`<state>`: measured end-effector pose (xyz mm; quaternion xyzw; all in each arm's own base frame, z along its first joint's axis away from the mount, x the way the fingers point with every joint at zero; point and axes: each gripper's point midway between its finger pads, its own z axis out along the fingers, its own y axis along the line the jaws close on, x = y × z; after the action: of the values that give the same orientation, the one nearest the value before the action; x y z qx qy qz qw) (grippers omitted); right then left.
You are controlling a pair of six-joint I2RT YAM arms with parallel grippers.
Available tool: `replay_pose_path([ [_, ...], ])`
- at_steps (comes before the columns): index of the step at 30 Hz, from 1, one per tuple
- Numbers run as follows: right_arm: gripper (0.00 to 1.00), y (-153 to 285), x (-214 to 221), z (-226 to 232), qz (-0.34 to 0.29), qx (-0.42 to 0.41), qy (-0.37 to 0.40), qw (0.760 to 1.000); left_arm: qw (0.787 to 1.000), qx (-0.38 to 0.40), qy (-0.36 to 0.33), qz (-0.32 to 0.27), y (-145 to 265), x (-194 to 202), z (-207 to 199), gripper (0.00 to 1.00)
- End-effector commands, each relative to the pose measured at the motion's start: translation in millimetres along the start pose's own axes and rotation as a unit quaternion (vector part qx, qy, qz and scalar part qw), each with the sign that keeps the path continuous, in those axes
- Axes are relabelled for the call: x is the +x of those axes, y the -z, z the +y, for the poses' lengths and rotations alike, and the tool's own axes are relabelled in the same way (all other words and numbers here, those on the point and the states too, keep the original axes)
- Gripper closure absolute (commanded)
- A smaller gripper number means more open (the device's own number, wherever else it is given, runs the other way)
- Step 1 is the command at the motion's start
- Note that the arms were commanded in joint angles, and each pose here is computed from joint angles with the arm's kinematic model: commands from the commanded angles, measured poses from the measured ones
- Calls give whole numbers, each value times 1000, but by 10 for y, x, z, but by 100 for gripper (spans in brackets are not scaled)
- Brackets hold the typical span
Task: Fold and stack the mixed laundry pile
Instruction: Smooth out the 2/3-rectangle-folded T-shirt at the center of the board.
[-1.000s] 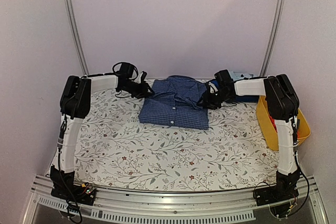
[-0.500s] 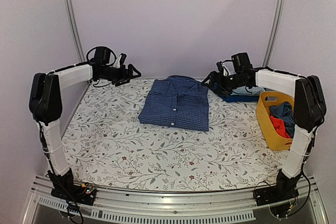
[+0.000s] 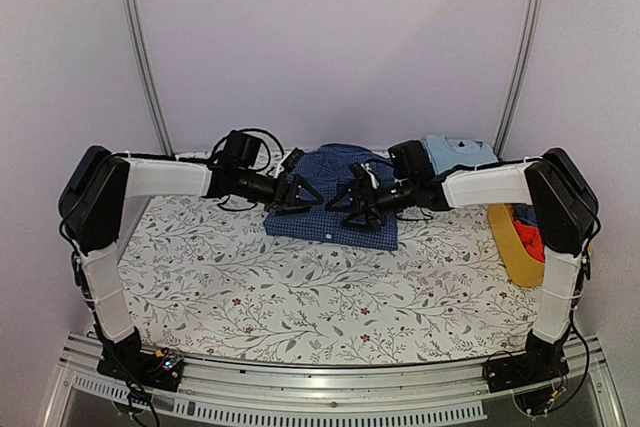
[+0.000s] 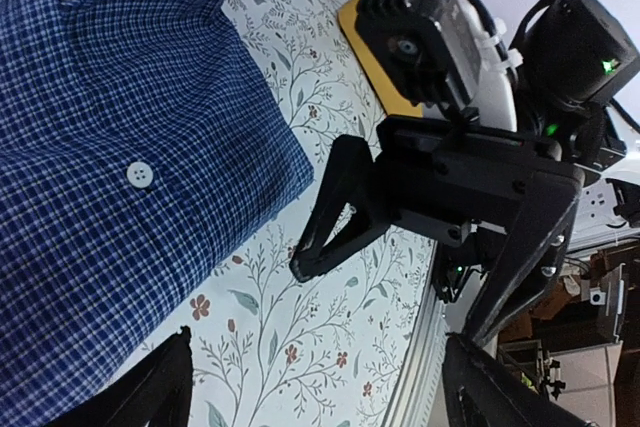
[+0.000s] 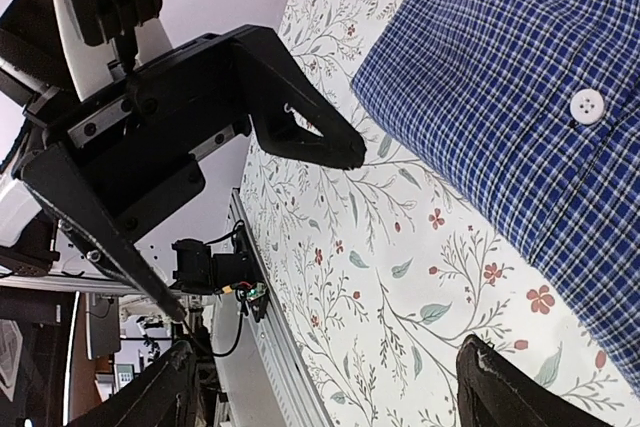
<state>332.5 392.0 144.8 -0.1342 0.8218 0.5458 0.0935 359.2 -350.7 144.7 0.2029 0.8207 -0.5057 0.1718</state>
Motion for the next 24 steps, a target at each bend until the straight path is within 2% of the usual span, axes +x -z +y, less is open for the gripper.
replay_pose_path([
  [1,12,-167,-184,-114,-6,-41,-27,999,999,37,21,-19,-175,-164,160,14],
  [4,12,-270,-219,-329,-8,-49,-46,998,998,30,52,-8,-319,-96,451,14],
  [7,13,-260,-149,-760,-16,-36,-93,995,995,-3,95,-12,-288,-15,884,14],
  [10,13,-203,57,-1091,-14,-19,-144,989,991,-34,132,-10,-181,159,1215,13],
  [14,13,-171,466,-1327,9,-11,-194,981,982,-64,180,8,-30,553,1447,12],
  [16,13,-117,632,-1356,16,-6,-212,977,979,-74,190,11,80,707,1470,11],
  [19,14,-7,626,-1166,17,-5,-199,980,984,-78,162,7,247,672,1330,10],
  [24,13,168,69,-429,-18,-49,-87,995,996,-36,84,-11,305,205,803,10],
])
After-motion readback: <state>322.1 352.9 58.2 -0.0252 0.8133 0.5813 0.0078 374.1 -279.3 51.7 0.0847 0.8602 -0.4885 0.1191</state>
